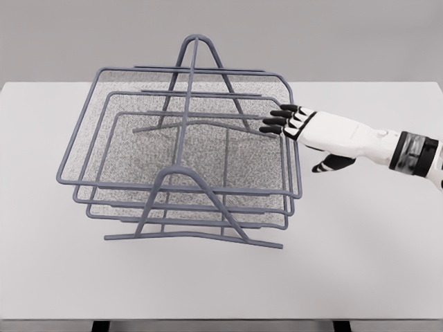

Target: Pull out the upper folder box with right arm

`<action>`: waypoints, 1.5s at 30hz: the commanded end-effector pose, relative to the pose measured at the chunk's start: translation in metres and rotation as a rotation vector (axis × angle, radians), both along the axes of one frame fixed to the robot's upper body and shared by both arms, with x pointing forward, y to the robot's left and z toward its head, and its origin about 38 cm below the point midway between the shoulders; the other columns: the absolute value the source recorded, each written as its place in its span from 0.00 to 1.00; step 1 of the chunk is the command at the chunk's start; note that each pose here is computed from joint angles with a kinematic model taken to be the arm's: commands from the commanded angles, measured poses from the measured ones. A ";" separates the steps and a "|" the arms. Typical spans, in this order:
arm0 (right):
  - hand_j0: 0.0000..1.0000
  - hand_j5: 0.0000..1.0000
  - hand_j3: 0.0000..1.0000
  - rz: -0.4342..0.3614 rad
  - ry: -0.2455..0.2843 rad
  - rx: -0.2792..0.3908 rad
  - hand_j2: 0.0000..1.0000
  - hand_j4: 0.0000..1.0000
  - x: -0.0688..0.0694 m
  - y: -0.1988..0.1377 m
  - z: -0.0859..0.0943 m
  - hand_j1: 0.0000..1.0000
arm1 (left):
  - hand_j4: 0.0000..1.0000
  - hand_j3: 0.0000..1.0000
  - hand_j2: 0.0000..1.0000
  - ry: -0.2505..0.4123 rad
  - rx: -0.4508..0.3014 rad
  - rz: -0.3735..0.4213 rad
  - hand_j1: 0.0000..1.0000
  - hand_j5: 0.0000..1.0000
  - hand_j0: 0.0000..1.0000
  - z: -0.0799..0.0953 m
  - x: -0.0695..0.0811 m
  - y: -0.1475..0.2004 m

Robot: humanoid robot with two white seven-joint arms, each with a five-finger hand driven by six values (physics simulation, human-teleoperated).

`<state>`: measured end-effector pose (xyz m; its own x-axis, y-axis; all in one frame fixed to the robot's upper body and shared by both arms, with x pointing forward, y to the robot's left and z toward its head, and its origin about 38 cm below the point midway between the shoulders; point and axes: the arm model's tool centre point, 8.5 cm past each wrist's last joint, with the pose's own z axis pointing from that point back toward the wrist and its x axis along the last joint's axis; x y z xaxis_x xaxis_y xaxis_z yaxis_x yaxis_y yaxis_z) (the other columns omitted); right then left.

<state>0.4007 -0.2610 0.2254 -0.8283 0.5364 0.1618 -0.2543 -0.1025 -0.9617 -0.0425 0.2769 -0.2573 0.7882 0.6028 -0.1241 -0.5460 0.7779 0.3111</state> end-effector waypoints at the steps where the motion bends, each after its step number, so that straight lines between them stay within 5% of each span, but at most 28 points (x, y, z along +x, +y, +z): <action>1: 1.00 1.00 1.00 0.039 -0.019 -0.070 1.00 1.00 -0.003 0.003 -0.007 1.00 | 1.00 1.00 1.00 0.003 0.000 -0.005 1.00 1.00 1.00 0.000 -0.001 0.000; 6: 1.00 1.00 1.00 -0.037 -0.059 -0.127 1.00 1.00 -0.001 -0.037 0.016 1.00 | 1.00 1.00 1.00 0.003 0.000 -0.003 1.00 1.00 1.00 0.000 -0.001 0.000; 22: 1.00 1.00 1.00 -0.144 -0.037 -0.211 1.00 1.00 -0.015 -0.092 0.019 1.00 | 1.00 1.00 1.00 0.003 0.000 -0.003 1.00 1.00 1.00 0.000 -0.001 0.000; 35: 1.00 1.00 1.00 -0.370 -0.016 -0.193 1.00 1.00 -0.062 -0.188 0.046 1.00 | 1.00 1.00 1.00 0.003 0.000 -0.003 1.00 1.00 1.00 0.000 -0.001 0.000; 39: 1.00 1.00 1.00 -0.387 -0.023 -0.216 1.00 1.00 -0.062 -0.197 0.056 1.00 | 1.00 1.00 1.00 0.003 0.000 -0.005 1.00 1.00 1.00 0.000 -0.001 0.000; 43: 1.00 1.00 1.00 -0.360 -0.096 -0.149 1.00 1.00 -0.062 -0.200 0.118 1.00 | 1.00 1.00 1.00 0.003 0.000 -0.003 1.00 1.00 1.00 0.000 -0.001 0.000; 45: 1.00 1.00 1.00 -0.294 -0.087 -0.128 1.00 1.00 -0.063 -0.190 0.159 1.00 | 1.00 1.00 1.00 0.003 0.000 -0.003 1.00 1.00 1.00 0.000 -0.001 0.000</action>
